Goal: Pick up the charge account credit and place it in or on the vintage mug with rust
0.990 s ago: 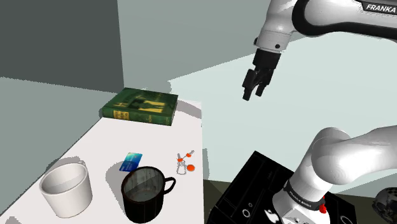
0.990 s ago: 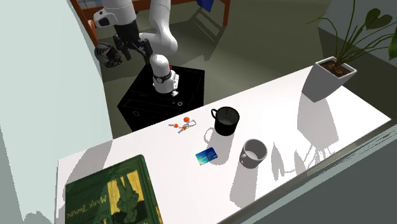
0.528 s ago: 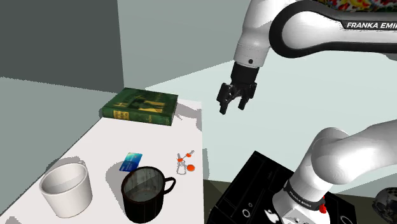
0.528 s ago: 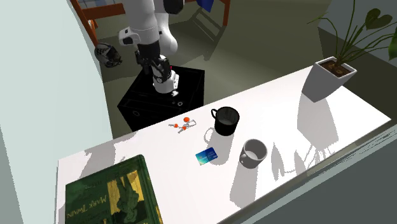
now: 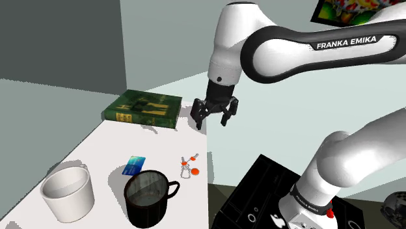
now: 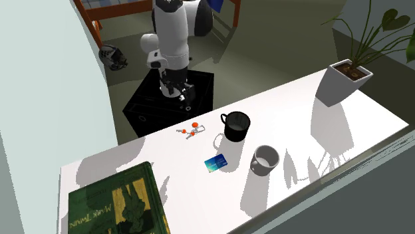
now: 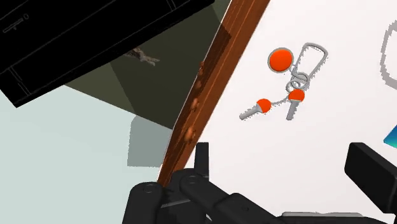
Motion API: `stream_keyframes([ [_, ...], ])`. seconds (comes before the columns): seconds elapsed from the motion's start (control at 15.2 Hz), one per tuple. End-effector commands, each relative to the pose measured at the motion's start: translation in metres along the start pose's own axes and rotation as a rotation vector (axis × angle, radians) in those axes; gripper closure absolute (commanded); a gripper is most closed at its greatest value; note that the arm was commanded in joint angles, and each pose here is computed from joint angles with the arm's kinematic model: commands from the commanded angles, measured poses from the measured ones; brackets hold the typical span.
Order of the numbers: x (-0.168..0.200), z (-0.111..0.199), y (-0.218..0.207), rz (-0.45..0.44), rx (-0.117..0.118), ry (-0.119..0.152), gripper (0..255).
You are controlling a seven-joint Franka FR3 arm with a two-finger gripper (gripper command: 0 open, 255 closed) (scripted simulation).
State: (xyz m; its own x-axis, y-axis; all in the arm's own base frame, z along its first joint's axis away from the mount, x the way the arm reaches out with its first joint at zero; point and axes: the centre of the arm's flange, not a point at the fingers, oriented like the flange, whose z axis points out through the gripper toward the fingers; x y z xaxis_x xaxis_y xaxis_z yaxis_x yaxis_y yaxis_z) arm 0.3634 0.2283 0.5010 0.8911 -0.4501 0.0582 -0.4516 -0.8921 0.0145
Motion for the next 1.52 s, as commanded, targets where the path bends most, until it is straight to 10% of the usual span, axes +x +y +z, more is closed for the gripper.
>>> stream_keyframes([
  [0.0,0.002,0.013,-0.028,0.046,-0.003,0.007,0],
  [1.45,0.076,0.142,-0.237,0.445,-0.059,0.076,0],
])
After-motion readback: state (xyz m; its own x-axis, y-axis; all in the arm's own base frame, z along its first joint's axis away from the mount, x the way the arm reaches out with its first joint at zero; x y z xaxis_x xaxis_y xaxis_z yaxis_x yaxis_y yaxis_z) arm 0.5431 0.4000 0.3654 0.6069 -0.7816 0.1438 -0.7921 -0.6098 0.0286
